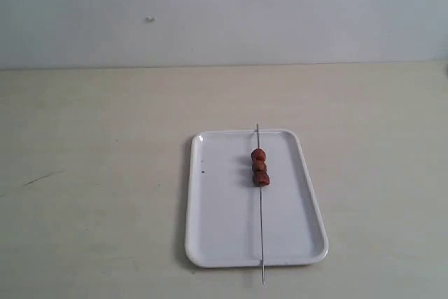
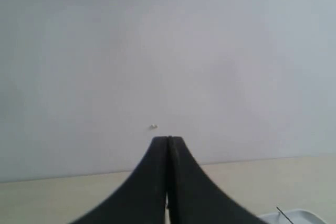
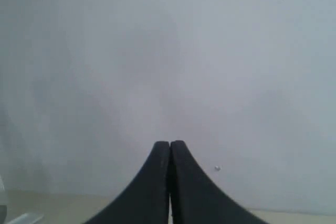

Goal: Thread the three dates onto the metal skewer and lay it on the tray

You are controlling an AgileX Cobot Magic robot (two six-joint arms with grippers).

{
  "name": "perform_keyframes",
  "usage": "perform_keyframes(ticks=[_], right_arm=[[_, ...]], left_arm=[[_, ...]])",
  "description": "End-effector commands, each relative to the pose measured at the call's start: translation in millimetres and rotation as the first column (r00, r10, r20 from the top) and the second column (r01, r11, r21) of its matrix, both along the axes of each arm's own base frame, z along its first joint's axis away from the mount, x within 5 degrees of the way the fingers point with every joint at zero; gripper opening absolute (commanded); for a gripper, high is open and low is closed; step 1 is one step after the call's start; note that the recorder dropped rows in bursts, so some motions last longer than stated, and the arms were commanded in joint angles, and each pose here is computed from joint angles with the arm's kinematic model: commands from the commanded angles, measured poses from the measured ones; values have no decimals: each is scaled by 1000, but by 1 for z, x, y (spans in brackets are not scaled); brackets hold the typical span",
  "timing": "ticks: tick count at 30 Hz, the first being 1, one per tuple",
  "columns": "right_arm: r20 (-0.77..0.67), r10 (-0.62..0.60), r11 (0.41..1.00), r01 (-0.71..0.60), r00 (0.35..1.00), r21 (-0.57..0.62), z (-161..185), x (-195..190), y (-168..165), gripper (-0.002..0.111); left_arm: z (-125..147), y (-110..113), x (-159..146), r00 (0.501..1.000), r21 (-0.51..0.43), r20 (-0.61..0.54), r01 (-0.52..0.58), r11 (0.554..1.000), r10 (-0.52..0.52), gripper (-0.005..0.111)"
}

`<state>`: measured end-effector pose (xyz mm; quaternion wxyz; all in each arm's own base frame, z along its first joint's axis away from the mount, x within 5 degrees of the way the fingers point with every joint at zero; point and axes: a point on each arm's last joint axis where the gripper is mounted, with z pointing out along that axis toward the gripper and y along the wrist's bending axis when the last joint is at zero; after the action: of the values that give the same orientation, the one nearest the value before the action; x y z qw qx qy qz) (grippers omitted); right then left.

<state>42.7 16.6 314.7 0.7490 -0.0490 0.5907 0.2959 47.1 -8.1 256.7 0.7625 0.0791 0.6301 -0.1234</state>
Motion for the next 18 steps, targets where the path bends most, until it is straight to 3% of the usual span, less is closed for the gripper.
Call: perform_keyframes(ticks=[1, 10, 14, 18], right_arm=[[32, -7, 999, 6, 999, 39, 0, -7, -6, 0], [40, -34, 998, 32, 999, 58, 1, -8, -9, 0], [138, -51, 995, 63, 989, -84, -4, -15, -7, 0], [102, -135, 983, 147, 986, -111, -15, -14, -5, 0]], left_arm=[[-1, 0, -1, 1000, -12, 0, 9, 1000, -9, 0], [-1, 0, -1, 1000, -12, 0, 9, 1000, -9, 0], [-1, 0, -1, 1000, -12, -1, 7, 1000, -7, 0], [-1, 0, -1, 1000, -12, -1, 7, 1000, -7, 0]])
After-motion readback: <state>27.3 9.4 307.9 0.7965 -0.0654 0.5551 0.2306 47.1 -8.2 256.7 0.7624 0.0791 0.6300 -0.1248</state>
